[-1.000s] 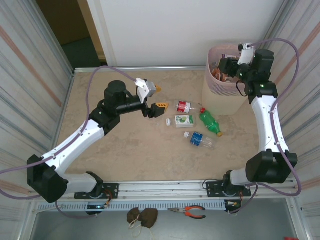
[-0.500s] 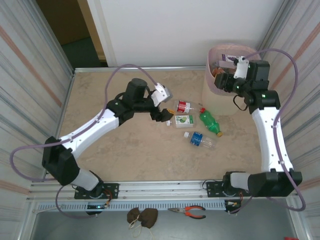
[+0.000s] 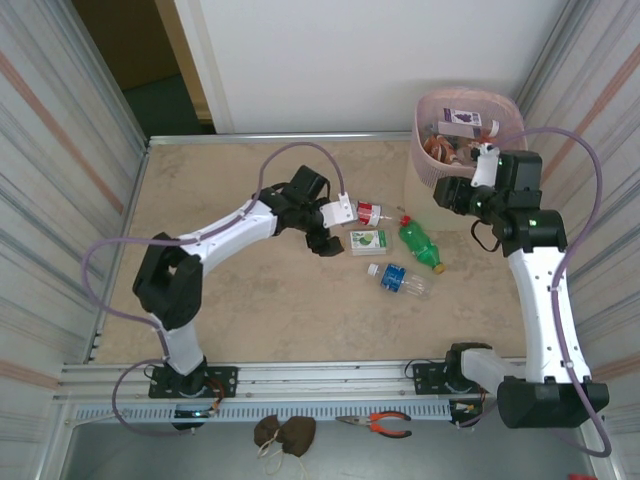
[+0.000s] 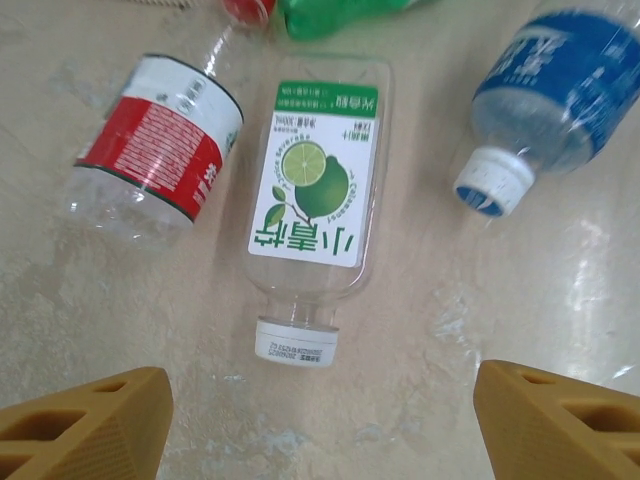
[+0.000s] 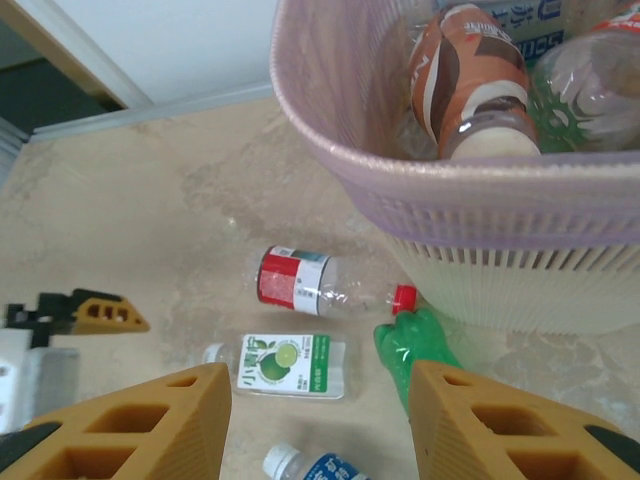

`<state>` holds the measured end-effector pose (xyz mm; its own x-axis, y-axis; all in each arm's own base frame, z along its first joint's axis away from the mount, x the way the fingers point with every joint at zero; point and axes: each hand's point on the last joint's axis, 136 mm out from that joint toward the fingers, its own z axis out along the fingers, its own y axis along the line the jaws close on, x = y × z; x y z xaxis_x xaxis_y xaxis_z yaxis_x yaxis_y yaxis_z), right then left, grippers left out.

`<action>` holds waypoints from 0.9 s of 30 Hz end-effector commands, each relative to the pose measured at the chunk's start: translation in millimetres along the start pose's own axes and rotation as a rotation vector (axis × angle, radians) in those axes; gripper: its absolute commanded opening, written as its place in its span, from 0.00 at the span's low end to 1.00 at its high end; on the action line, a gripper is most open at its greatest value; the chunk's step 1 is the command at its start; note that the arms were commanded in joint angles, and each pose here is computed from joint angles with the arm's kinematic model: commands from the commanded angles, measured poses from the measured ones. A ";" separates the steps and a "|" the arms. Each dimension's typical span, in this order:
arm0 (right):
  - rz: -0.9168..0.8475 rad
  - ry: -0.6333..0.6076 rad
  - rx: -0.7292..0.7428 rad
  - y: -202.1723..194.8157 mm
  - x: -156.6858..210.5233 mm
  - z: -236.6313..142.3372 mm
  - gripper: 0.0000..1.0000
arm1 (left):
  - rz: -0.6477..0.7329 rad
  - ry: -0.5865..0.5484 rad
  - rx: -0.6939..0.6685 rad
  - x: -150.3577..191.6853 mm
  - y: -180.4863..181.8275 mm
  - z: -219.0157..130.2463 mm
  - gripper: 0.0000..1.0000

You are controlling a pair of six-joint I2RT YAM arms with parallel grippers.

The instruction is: Put the plastic bottles in the bin

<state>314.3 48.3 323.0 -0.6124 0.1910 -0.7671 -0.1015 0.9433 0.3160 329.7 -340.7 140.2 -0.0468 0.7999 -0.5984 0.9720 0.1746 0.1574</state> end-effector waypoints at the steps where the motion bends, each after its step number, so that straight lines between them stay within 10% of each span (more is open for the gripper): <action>1: -0.008 0.003 0.013 0.1 8.5 -9.5 0.49 | 0.084 0.068 0.005 10.1 6.0 14.0 0.79; 27: -0.029 -0.035 0.016 2.5 5.7 -22.9 0.50 | 0.137 0.240 0.111 60.3 11.5 93.9 0.71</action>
<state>295.5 45.9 329.0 -0.5951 0.1883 -0.7813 -0.0991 0.9476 0.3039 360.1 -348.1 37.3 0.0385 0.9177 -0.3954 0.9890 0.0214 0.1460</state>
